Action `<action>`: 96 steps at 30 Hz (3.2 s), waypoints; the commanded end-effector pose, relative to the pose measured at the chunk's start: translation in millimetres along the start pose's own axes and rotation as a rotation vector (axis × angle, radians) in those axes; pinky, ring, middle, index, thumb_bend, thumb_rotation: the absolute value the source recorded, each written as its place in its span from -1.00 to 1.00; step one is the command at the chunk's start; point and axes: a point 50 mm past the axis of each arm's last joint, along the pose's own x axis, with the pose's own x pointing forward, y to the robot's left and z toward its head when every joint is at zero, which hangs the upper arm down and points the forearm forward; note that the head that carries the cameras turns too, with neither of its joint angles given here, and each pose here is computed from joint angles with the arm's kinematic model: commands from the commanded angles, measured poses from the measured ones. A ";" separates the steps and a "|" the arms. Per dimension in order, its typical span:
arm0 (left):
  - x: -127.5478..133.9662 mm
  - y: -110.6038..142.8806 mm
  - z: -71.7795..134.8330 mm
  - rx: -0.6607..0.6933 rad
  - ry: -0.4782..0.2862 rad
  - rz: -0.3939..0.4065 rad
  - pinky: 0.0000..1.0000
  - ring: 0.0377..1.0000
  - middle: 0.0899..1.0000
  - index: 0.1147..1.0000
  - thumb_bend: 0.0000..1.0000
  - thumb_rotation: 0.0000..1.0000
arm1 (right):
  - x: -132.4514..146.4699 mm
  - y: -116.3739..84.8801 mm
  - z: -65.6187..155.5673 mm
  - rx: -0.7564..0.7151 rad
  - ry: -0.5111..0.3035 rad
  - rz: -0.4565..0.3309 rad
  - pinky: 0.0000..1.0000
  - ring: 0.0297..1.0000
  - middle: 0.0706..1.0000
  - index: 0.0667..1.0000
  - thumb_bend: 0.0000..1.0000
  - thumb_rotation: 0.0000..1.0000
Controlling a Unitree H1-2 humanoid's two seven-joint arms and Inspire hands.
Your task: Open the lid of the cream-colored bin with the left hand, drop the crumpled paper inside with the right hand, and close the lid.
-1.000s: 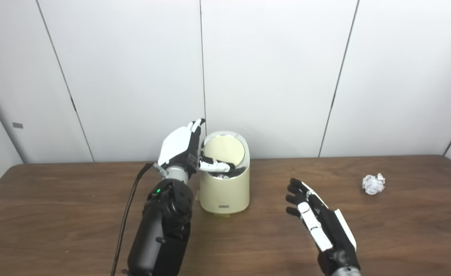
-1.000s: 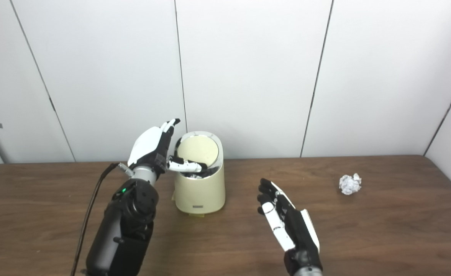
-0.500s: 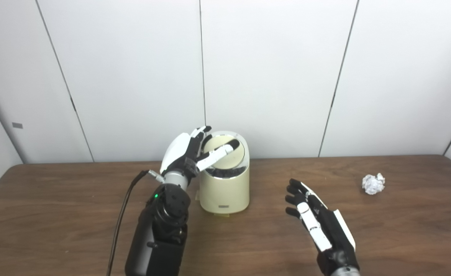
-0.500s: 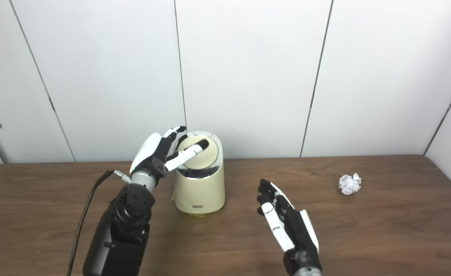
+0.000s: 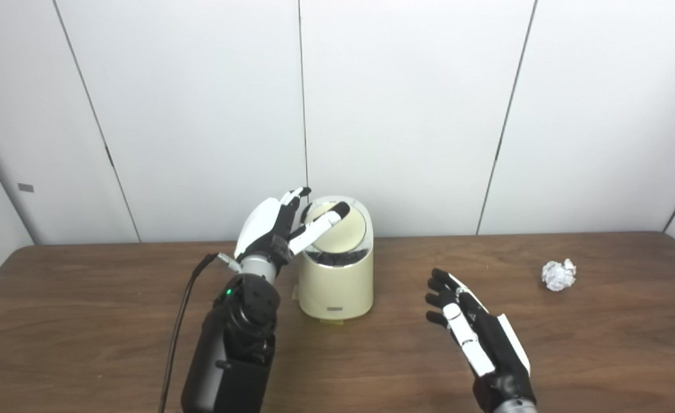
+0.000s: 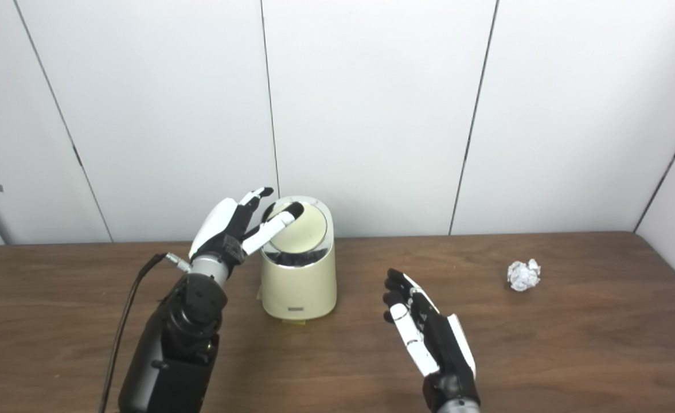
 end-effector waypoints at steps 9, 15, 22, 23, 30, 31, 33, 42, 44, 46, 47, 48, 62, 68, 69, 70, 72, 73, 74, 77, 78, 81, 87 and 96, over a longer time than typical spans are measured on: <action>23.7 14.3 16.5 0.115 -0.038 0.100 1.00 1.00 1.00 0.91 0.21 0.48 | 5.6 3.3 18.6 0.014 -0.097 0.013 0.58 0.70 0.74 0.71 -0.72 0.50; 27.2 8.8 13.6 0.122 -0.027 0.100 1.00 1.00 1.00 0.93 0.22 0.39 | 5.3 3.5 19.5 0.013 -0.096 0.008 0.57 0.70 0.73 0.70 -0.72 0.49; 25.6 9.2 10.5 0.140 -0.014 0.088 1.00 1.00 1.00 0.93 0.56 -0.63 | 4.6 3.7 21.2 0.013 -0.097 0.005 0.57 0.69 0.73 0.70 -0.75 0.48; 25.3 9.7 10.1 0.148 -0.017 0.085 1.00 1.00 1.00 0.93 0.69 -0.74 | 4.7 3.6 21.2 0.015 -0.098 0.008 0.57 0.69 0.73 0.70 -0.76 0.48; 22.9 11.1 9.0 0.300 -0.052 0.096 1.00 1.00 1.00 0.96 1.00 -0.85 | 4.8 3.7 21.0 0.010 -0.101 0.012 0.58 0.70 0.73 0.70 -0.75 0.47; 22.2 10.9 9.4 0.332 -0.058 0.106 1.00 1.00 1.00 0.95 1.00 -0.83 | 4.8 3.8 21.1 0.009 -0.101 0.012 0.58 0.70 0.73 0.70 -0.75 0.47; 21.0 10.4 10.5 0.383 -0.068 0.124 1.00 1.00 1.00 0.95 1.00 -0.82 | 4.6 4.0 21.4 0.009 -0.101 0.015 0.57 0.70 0.73 0.70 -0.74 0.48; 17.7 8.7 13.3 0.438 -0.079 0.129 1.00 1.00 1.00 0.96 1.00 -0.94 | 4.8 5.0 21.0 0.005 -0.103 0.011 0.58 0.69 0.73 0.69 -0.75 0.50; 17.7 8.8 12.9 0.434 -0.077 0.126 1.00 1.00 1.00 0.95 1.00 -0.95 | 4.7 5.1 21.3 0.007 -0.100 0.010 0.58 0.70 0.73 0.70 -0.74 0.50; 16.9 9.7 12.5 0.419 -0.078 0.130 1.00 1.00 1.00 0.94 0.98 -0.80 | 4.7 4.8 21.3 0.009 -0.100 0.012 0.58 0.70 0.73 0.70 -0.74 0.50; 16.2 10.2 12.4 0.404 -0.080 0.140 1.00 1.00 1.00 0.94 0.92 -0.62 | 4.7 4.7 21.2 0.009 -0.103 0.013 0.58 0.70 0.73 0.70 -0.74 0.50; 16.0 10.4 12.8 0.379 -0.079 0.150 1.00 1.00 0.99 0.92 0.83 -0.33 | 5.1 4.6 20.9 0.009 -0.104 0.014 0.58 0.70 0.73 0.70 -0.74 0.50; 16.5 23.2 22.2 0.249 -0.085 0.237 1.00 1.00 0.95 0.89 0.71 1.00 | 6.2 4.6 19.2 0.008 -0.103 0.015 0.58 0.69 0.73 0.69 -0.70 0.55; 13.1 28.5 25.7 0.215 -0.100 0.232 1.00 1.00 0.95 0.89 0.76 1.00 | 7.3 4.3 17.8 0.004 -0.099 0.011 0.58 0.70 0.73 0.69 -0.69 0.56; 11.5 30.3 27.4 0.201 -0.105 0.228 1.00 1.00 0.95 0.89 0.76 1.00 | 7.4 4.2 17.5 0.006 -0.099 0.012 0.58 0.70 0.73 0.69 -0.69 0.56; 9.8 32.4 29.4 0.180 -0.111 0.225 1.00 1.00 0.96 0.90 0.76 1.00 | 7.6 4.1 17.2 0.008 -0.099 0.013 0.58 0.70 0.73 0.69 -0.69 0.56; 6.6 37.2 33.8 0.145 -0.121 0.220 1.00 1.00 0.97 0.92 0.78 1.00 | 7.9 4.0 16.6 0.010 -0.098 0.015 0.58 0.71 0.73 0.70 -0.69 0.57; 4.5 40.1 36.4 0.125 -0.127 0.222 1.00 1.00 0.98 0.92 0.79 1.00 | 8.0 4.0 16.6 0.012 -0.098 0.014 0.59 0.71 0.73 0.70 -0.70 0.56; 1.9 43.0 38.7 0.104 -0.134 0.226 1.00 1.00 0.99 0.92 0.80 1.00 | 8.0 4.1 16.7 0.014 -0.097 0.012 0.59 0.71 0.73 0.70 -0.70 0.56; -8.7 52.0 42.9 0.004 -0.168 0.236 1.00 1.00 0.99 0.88 0.74 1.00 | 8.0 4.3 17.1 0.011 -0.096 0.011 0.58 0.70 0.72 0.69 -0.69 0.55; -13.0 54.6 43.3 -0.063 -0.186 0.238 1.00 1.00 1.00 0.88 0.70 1.00 | 8.2 4.3 17.2 0.011 -0.098 0.010 0.58 0.70 0.73 0.70 -0.69 0.55; -24.5 57.0 40.6 -0.249 -0.272 0.270 0.88 0.96 0.97 0.89 0.14 1.00 | 8.7 3.4 17.1 0.009 -0.103 0.010 0.56 0.70 0.72 0.69 -0.70 0.54; -39.4 50.2 19.4 -0.552 -0.431 0.252 0.70 0.83 0.82 0.82 -0.62 1.00 | 8.8 -0.1 18.4 0.004 -0.103 0.008 0.58 0.71 0.74 0.71 -0.73 0.57; -83.2 42.7 -42.1 -0.821 -0.495 0.189 0.78 0.80 0.76 0.72 -0.56 0.84 | 12.4 -12.6 23.6 -0.031 -0.138 -0.011 0.62 0.74 0.74 0.73 -0.65 0.87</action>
